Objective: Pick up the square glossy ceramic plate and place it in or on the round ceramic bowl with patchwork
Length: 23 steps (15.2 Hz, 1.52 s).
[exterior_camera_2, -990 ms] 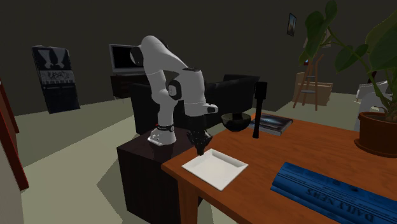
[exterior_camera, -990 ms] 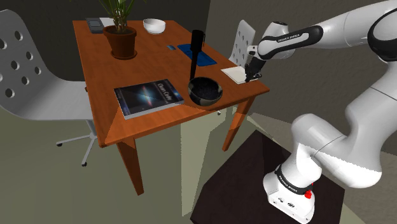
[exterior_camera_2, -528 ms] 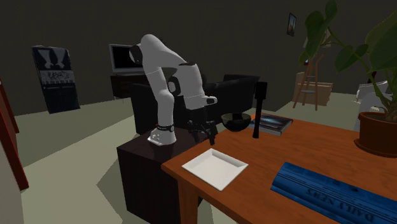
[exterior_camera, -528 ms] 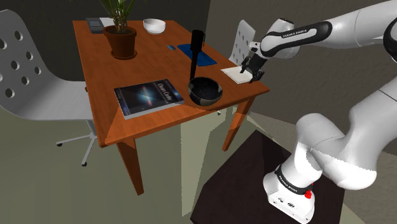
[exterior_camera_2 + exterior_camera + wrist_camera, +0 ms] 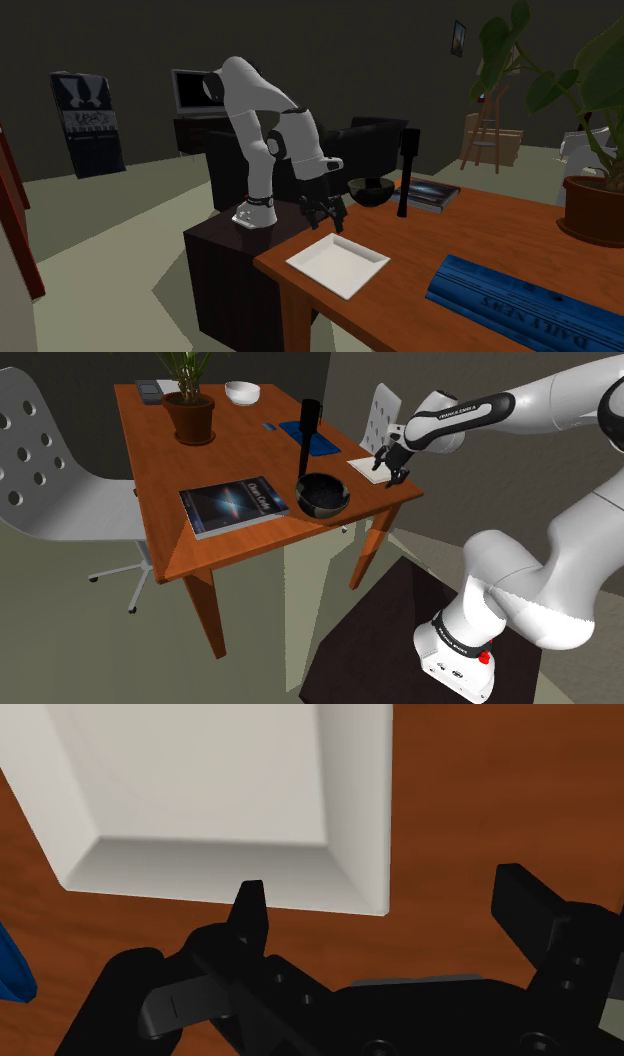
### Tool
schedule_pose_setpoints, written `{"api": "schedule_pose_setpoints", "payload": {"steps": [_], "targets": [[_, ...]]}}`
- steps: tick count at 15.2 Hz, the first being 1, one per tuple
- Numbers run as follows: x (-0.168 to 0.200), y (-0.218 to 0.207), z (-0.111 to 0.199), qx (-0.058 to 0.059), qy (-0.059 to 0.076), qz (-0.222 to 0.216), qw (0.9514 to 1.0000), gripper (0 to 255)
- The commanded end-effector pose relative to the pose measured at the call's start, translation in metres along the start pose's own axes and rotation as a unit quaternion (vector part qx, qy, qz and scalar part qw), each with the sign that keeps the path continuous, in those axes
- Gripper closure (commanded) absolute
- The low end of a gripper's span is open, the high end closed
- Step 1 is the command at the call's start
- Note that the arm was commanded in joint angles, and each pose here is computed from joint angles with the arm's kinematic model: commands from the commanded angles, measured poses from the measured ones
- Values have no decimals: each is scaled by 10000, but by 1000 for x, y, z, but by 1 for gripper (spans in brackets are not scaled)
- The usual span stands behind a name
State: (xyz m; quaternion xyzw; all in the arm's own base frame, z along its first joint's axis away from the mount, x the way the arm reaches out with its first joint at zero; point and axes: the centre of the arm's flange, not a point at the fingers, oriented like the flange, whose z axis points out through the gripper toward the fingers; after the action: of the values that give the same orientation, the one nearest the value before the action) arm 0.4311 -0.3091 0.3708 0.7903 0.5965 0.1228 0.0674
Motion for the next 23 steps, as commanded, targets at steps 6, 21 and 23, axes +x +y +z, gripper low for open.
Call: {"api": "schedule_pose_setpoints", "payload": {"steps": [6,21,23], "targets": [[1,0,8,-2,-3,-1,10000,0],[3,4,-7,-2,-3,-1,10000,255],[4,6,-17,-2,-3,-1,10000,255]]}}
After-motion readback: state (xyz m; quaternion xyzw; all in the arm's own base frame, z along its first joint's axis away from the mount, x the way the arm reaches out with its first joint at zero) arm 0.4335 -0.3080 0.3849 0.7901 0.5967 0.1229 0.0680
